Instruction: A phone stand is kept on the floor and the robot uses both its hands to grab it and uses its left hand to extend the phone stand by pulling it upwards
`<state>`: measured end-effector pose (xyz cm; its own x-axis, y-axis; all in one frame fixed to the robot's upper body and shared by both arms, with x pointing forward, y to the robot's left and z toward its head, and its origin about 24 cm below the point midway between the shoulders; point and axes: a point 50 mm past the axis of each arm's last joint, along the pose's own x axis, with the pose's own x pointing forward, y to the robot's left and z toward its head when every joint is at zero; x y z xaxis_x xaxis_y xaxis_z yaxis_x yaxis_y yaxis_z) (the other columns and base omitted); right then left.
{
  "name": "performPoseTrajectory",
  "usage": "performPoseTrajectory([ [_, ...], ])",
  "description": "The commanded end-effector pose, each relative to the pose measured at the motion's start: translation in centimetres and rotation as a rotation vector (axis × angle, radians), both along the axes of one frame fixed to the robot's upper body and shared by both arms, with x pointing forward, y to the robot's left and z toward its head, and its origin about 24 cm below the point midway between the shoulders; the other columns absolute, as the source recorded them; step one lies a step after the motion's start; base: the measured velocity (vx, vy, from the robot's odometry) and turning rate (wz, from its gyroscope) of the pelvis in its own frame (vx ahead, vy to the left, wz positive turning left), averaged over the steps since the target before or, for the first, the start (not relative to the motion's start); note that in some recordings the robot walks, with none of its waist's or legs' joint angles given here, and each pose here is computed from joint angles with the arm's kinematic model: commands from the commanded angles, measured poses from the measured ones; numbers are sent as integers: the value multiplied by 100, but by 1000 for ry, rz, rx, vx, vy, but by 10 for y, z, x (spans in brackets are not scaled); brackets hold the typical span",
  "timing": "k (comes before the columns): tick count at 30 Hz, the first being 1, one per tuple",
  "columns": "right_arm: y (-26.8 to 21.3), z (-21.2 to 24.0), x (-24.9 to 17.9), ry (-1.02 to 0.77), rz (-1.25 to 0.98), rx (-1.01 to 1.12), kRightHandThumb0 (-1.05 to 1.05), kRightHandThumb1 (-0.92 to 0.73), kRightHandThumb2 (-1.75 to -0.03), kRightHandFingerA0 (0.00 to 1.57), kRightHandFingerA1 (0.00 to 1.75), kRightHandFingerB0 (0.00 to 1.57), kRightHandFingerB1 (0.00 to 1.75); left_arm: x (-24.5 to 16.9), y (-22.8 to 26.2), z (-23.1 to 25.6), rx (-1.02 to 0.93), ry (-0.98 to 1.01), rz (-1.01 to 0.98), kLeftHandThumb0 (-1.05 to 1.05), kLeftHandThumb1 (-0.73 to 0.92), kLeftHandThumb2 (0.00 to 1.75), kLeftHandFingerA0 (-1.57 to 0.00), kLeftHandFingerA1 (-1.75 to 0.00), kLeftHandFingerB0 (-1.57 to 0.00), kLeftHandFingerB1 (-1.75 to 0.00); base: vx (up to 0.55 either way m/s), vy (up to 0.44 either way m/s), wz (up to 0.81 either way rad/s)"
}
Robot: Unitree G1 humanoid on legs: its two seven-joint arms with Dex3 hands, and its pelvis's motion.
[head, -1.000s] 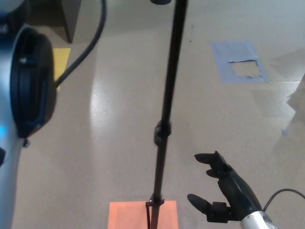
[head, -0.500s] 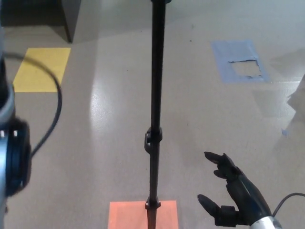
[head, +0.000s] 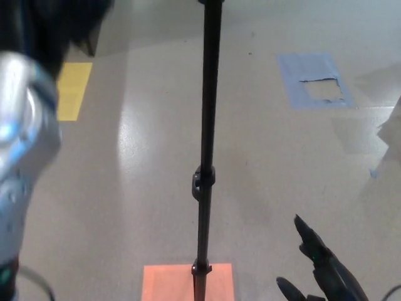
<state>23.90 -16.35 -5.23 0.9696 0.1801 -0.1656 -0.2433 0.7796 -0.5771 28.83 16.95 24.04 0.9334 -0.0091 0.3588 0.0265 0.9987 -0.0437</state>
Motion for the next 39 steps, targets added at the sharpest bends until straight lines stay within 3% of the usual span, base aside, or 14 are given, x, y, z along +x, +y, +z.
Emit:
performPoseTrajectory([
  [1,-80,6,-69,-114,-140,-4,-105,-85,-87,0,16,0,0,-201,88,-234,104,540,324,-97,81,123,0,-17,-14,-25,0,0,0],
  [3,-82,2,-76,-94,-135,-23,-105,-89,-76,0,13,0,1,-211,87,-246,63,589,365,-87,77,119,-1,-23,-10,-25,0,0,0],
  [10,-86,0,-71,-75,-139,-62,-105,-91,-78,0,14,0,4,-208,85,-244,63,559,365,-85,77,118,-2,-25,-13,-36,0,0,0],
  [16,-85,2,-66,-76,-125,-72,-105,-89,-82,0,16,0,0,-209,87,-243,69,554,406,-96,81,123,0,-13,-18,-25,0,0,0],
  [17,-86,2,-66,-74,-125,-73,-105,-88,-81,0,16,0,0,-210,87,-244,69,554,407,-86,72,116,-1,-22,-7,-26,0,0,0],
  [18,-86,2,-66,-71,-124,-70,-105,-88,-76,0,15,0,0,-211,87,-244,67,552,406,-95,81,123,0,-12,-18,-25,0,0,0],
  [21,-87,2,-67,-67,-123,-71,-105,-89,-80,0,15,0,0,-212,87,-244,73,543,403,-94,81,123,0,-12,-16,-24,0,0,0],
  [22,-87,2,-67,-65,-120,-80,-105,-89,-83,0,16,0,0,-213,86,-244,70,544,404,-104,86,86,-3,-19,-11,-23,0,0,0],
  [25,-86,1,-68,-62,-112,-97,-105,-89,-84,0,17,0,0,-215,87,-245,64,542,408,-97,92,75,-2,-24,-7,-26,0,0,0],
  [26,-86,1,-67,-64,-110,-99,-105,-88,-84,0,17,0,0,-214,87,-244,66,535,403,-92,77,121,0,-13,-21,-25,0,0,0],
  [27,-86,2,-67,-65,-110,-96,-105,-88,-84,0,17,0,0,-214,86,-243,65,532,399,-92,77,121,0,-13,-21,-25,0,0,0],
  [28,-85,1,-66,-66,-114,-93,-105,-89,-83,0,17,0,0,-213,87,-243,60,527,400,-104,85,86,-3,-18,-11,-23,0,0,0],
  [29,-85,2,-65,-64,-114,-92,-105,-88,-83,0,18,0,0,-212,87,-243,64,519,399,-83,72,117,0,-22,-9,-28,0,0,0],
  [39,-84,2,-63,-71,-109,-104,-105,-85,-83,0,22,0,0,-212,88,-241,100,500,417,-96,82,120,-3,-16,-16,-28,0,0,0],
])
